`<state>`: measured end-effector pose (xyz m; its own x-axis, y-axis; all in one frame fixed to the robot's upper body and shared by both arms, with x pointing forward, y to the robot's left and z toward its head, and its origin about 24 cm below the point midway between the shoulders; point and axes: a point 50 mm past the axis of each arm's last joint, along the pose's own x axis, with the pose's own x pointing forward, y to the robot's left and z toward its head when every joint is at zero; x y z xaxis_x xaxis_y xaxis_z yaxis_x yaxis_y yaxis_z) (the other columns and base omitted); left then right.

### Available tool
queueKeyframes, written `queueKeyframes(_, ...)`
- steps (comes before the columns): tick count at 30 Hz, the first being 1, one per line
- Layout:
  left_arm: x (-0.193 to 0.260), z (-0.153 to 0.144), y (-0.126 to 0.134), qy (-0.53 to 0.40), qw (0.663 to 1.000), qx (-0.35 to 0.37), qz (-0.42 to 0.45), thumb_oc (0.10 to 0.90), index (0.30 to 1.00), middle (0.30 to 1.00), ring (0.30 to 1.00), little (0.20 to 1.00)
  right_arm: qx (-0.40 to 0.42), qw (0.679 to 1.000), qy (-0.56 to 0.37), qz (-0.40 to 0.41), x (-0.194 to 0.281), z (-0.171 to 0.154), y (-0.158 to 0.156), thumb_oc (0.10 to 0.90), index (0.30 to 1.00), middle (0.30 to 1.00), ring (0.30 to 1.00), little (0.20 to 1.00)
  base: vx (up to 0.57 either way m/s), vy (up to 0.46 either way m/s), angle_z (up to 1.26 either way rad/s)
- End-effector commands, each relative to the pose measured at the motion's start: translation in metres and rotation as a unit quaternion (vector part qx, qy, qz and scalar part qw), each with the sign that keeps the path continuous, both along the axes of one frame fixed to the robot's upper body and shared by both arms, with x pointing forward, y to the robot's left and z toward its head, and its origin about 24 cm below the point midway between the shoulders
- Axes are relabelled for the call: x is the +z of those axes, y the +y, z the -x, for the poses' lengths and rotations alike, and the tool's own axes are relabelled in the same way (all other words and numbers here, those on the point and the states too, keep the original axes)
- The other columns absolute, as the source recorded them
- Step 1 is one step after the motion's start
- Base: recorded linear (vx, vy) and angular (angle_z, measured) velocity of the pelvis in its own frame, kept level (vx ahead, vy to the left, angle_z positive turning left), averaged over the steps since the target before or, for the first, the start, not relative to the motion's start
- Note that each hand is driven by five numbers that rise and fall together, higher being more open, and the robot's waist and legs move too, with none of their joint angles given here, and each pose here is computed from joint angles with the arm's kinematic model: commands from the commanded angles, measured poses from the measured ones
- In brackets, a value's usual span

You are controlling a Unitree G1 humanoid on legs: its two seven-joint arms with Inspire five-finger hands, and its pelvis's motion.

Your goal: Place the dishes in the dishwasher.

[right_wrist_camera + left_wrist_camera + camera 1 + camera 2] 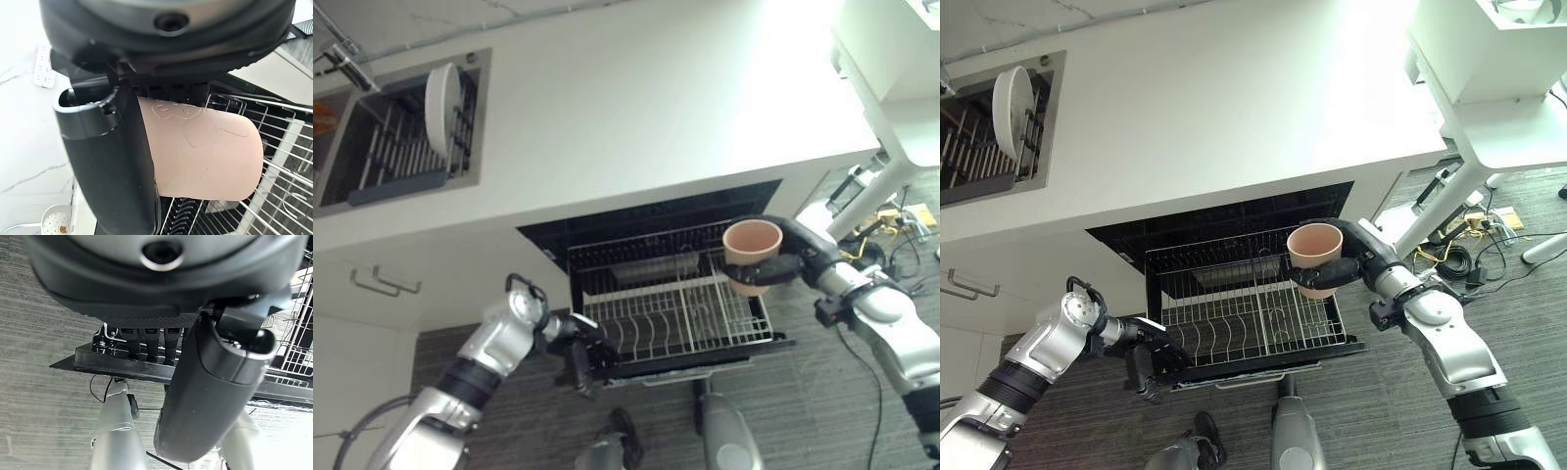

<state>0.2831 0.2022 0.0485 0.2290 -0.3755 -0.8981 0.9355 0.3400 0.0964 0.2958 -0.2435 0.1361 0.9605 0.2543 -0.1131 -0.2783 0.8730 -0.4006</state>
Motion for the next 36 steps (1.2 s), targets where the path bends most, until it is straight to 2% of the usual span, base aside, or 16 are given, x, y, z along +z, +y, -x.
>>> queueKeyframes(1, -0.055, 0.062, -0.004, 0.089, 0.986, 0.055, 0.127, 0.8, 0.9, 0.9, 0.9, 0.9, 0.025, 0.993, -0.111, 0.029, 0.049, -0.002, 0.006, 0.4, 0.3, 0.3, 0.3, 0.3, 0.02, -0.028, 0.03)
queueKeyframes(2, -0.046, 0.055, -0.002, 0.029, 0.985, 0.093, 0.145, 0.8, 0.9, 0.9, 0.9, 0.9, 0.014, 0.994, -0.106, 0.031, 0.044, 0.001, 0.001, 0.4, 0.3, 0.3, 0.3, 0.3, 0.01, -0.039, 0.06)
queueKeyframes(4, -0.027, 0.045, 0.004, -0.057, 0.977, 0.117, 0.167, 0.8, 0.9, 0.9, 0.9, 0.9, -0.006, 0.995, -0.097, 0.031, 0.035, 0.005, -0.007, 0.4, 0.3, 0.3, 0.3, 0.3, -0.01, -0.069, 0.16)
queueKeyframes(5, -0.008, 0.041, 0.016, -0.132, 0.965, 0.141, 0.177, 0.8, 0.9, 0.9, 0.9, 0.9, -0.029, 0.995, -0.086, 0.031, 0.026, 0.009, -0.015, 0.4, 0.3, 0.3, 0.3, 0.3, 0.0, -0.107, 0.26)
queueKeyframes(9, 0.01, 0.04, 0.029, -0.209, 0.95, 0.147, 0.181, 0.8, 0.9, 0.9, 0.9, 0.9, -0.069, 0.995, -0.065, 0.017, 0.012, 0.01, -0.025, 0.4, 0.3, 0.3, 0.3, 0.3, 0.0, -0.1, 0.39)
queueKeyframes(19, 0.01, 0.04, 0.023, -0.27, 0.922, 0.192, 0.201, 0.8, 0.9, 0.9, 0.9, 0.9, -0.194, 0.981, -0.019, 0.005, -0.019, -0.007, -0.048, 0.4, 0.3, 0.3, 0.3, 0.3, -0.02, -0.073, 0.13)
queueKeyframes(25, 0.013, 0.035, 0.014, -0.287, 0.922, 0.167, 0.199, 0.8, 0.9, 0.9, 0.9, 0.9, -0.3, 0.954, 0.012, -0.007, -0.029, -0.018, -0.082, 0.4, 0.3, 0.3, 0.3, 0.3, -0.01, -0.054, 0.07)
queueKeyframes(33, 0.021, 0.027, 0.006, -0.293, 0.92, 0.15, 0.21, 0.8, 0.9, 0.9, 0.9, 0.9, -0.349, 0.936, 0.046, -0.029, -0.04, -0.025, -0.095, 0.4, 0.3, 0.3, 0.3, 0.3, -0.02, -0.008, 0.04)
queueKeyframes(34, 0.023, 0.025, 0.004, -0.296, 0.919, 0.15, 0.213, 0.8, 0.9, 0.9, 0.9, 0.9, -0.358, 0.931, 0.056, -0.038, -0.044, -0.026, -0.096, 0.547, 0.521, 0.521, 0.521, 0.521, -0.04, 0.015, 0.01)
queueKeyframes(35, 0.024, 0.025, 0.004, -0.297, 0.918, 0.151, 0.215, 0.8, 0.9, 0.9, 0.9, 0.9, -0.363, 0.929, 0.059, -0.038, -0.046, -0.026, -0.097, 0.8, 0.9, 0.9, 0.9, 0.9, -0.06, 0.028, 0.01)
queueKeyframes(36, 0.026, 0.023, 0.003, -0.301, 0.916, 0.152, 0.218, 0.8, 0.9, 0.9, 0.9, 0.9, -0.369, 0.926, 0.068, -0.041, -0.048, -0.028, -0.098, 0.8, 0.9, 0.9, 0.9, 0.9, -0.05, 0.033, 0.01)
